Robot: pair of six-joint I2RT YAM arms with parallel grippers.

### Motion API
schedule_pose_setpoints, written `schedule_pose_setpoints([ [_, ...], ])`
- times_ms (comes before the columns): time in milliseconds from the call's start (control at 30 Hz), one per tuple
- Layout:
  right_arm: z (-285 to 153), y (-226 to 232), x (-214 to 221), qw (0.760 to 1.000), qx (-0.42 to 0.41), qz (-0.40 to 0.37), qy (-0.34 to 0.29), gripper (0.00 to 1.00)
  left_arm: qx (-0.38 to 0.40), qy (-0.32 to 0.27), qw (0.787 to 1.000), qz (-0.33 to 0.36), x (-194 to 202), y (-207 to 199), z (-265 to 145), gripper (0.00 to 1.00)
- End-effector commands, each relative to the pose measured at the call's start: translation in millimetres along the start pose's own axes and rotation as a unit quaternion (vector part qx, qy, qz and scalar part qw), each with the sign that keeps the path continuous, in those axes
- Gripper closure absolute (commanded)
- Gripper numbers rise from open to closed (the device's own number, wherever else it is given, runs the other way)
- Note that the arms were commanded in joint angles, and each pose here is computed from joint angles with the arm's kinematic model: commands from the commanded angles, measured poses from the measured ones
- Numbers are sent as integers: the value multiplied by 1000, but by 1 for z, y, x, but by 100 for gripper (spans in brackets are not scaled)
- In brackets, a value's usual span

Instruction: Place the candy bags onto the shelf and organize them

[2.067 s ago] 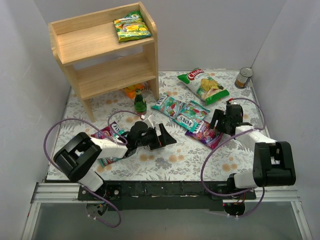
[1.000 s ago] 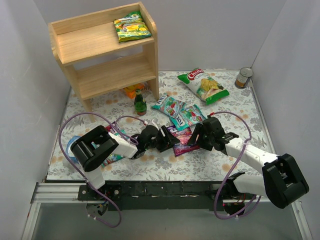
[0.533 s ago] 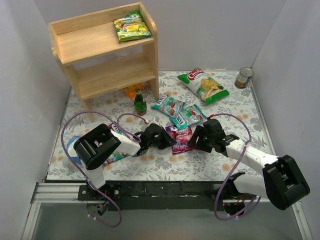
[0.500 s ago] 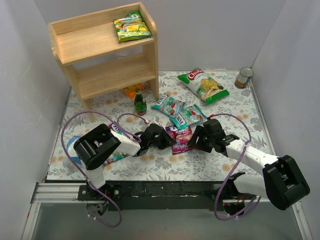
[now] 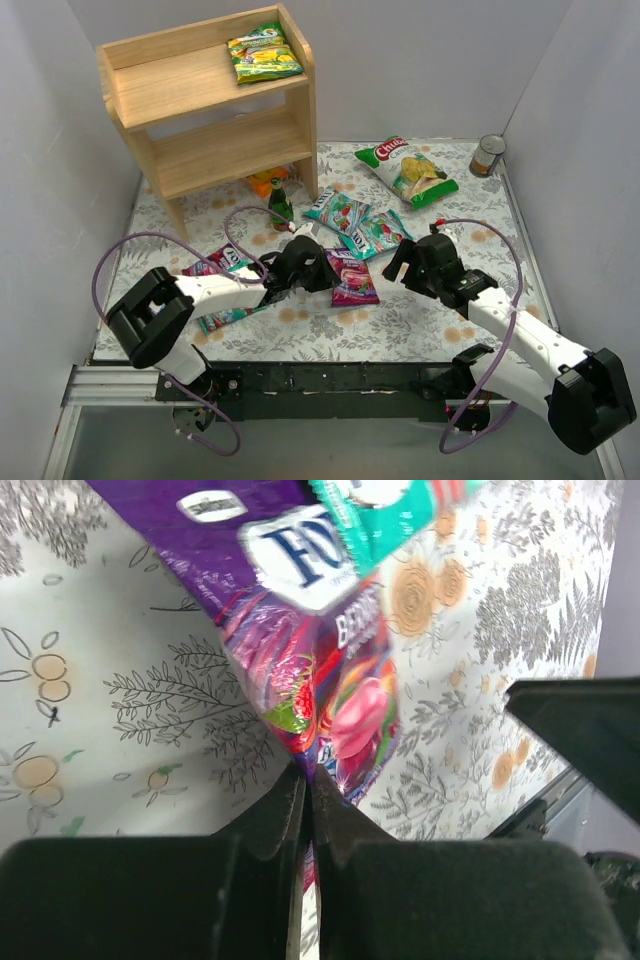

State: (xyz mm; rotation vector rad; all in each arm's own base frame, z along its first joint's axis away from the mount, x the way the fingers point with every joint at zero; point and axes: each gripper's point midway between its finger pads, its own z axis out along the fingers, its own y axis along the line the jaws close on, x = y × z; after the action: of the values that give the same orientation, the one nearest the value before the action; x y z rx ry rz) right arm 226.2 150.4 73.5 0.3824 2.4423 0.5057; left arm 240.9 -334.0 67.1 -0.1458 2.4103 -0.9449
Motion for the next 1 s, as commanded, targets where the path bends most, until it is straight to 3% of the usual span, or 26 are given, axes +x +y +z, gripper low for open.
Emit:
schedule_pose_setpoints([
  [0,-22,5,-41,997,16,-1,-77,4,4,-46,994,94,-45,-37,-50,100],
  [233,-34,8,-53,994,7,-6,-108,3,69,-104,984,128,-88,-95,-121,100],
  [600,-35,6,-46,994,-10,-2,-109,3,60,-192,967,158,-148,-137,-178,100],
  [967,-37,10,-48,993,-19,-2,-114,2,83,-327,915,220,-242,-213,-252,100],
])
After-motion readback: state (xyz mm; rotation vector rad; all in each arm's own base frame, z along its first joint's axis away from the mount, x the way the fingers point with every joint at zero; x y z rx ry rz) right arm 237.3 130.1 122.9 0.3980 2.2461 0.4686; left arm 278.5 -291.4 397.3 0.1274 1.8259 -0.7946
